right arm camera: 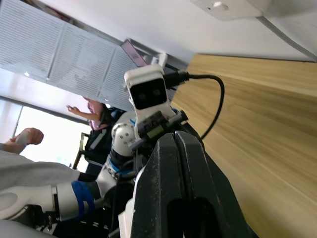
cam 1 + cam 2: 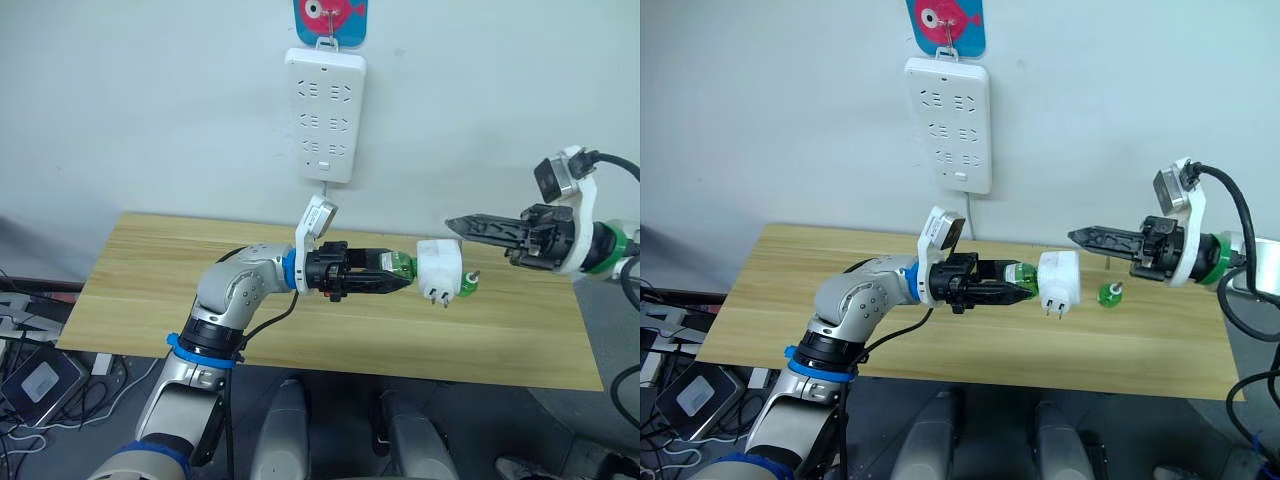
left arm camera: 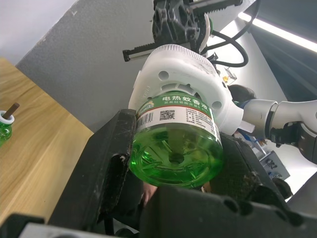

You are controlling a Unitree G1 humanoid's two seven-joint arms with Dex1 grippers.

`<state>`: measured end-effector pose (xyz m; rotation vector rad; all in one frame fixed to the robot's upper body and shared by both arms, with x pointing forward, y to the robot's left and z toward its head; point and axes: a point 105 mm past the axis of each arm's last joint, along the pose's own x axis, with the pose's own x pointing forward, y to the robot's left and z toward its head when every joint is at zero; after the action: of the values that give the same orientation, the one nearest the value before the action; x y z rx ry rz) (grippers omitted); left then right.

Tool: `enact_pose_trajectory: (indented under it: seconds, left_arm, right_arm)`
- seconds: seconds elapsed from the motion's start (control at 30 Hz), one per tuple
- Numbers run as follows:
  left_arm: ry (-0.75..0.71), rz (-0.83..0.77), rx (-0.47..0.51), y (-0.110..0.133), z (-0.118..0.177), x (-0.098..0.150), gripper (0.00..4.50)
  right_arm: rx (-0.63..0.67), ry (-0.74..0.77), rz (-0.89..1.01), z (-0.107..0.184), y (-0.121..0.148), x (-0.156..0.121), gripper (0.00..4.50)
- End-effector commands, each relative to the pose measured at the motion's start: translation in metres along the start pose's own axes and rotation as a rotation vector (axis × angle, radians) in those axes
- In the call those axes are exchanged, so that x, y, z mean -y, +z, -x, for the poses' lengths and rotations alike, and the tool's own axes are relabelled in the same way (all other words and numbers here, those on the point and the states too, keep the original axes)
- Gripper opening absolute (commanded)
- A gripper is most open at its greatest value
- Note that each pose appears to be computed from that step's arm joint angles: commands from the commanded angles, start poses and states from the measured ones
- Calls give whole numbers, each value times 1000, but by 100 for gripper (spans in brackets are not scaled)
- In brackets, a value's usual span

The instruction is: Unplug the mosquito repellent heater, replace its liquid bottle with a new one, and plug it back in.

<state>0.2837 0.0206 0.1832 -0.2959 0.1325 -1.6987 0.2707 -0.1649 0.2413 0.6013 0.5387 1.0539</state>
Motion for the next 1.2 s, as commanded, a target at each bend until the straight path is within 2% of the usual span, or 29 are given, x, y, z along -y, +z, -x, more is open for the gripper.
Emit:
enact_pose_trajectory:
  seconds: [0.03, 0.13, 0.2, 0.5, 0.83, 1.2]
  left_arm:
    - [-44, -46, 10, 8, -3, 9, 229]
    - [-38, -55, 12, 9, -2, 7, 229]
    - [-35, -67, 13, 10, -1, 6, 229]
    - [-32, -179, -22, 10, 1, 2, 229]
    - [-49, -384, -52, 11, -3, -1, 229]
    - [-79, -495, -52, 10, -11, 2, 229]
  right_arm:
    - [20, -28, 43, 10, 7, -8, 2]
    - [36, -76, 16, 19, 9, 0, 49]
    - [28, -82, -2, 22, 5, 3, 109]
    - [-10, -75, -89, 29, -15, 12, 448]
    - [-114, 54, -158, 25, -30, 3, 448]
    - [-112, 71, -137, 0, -33, 6, 448]
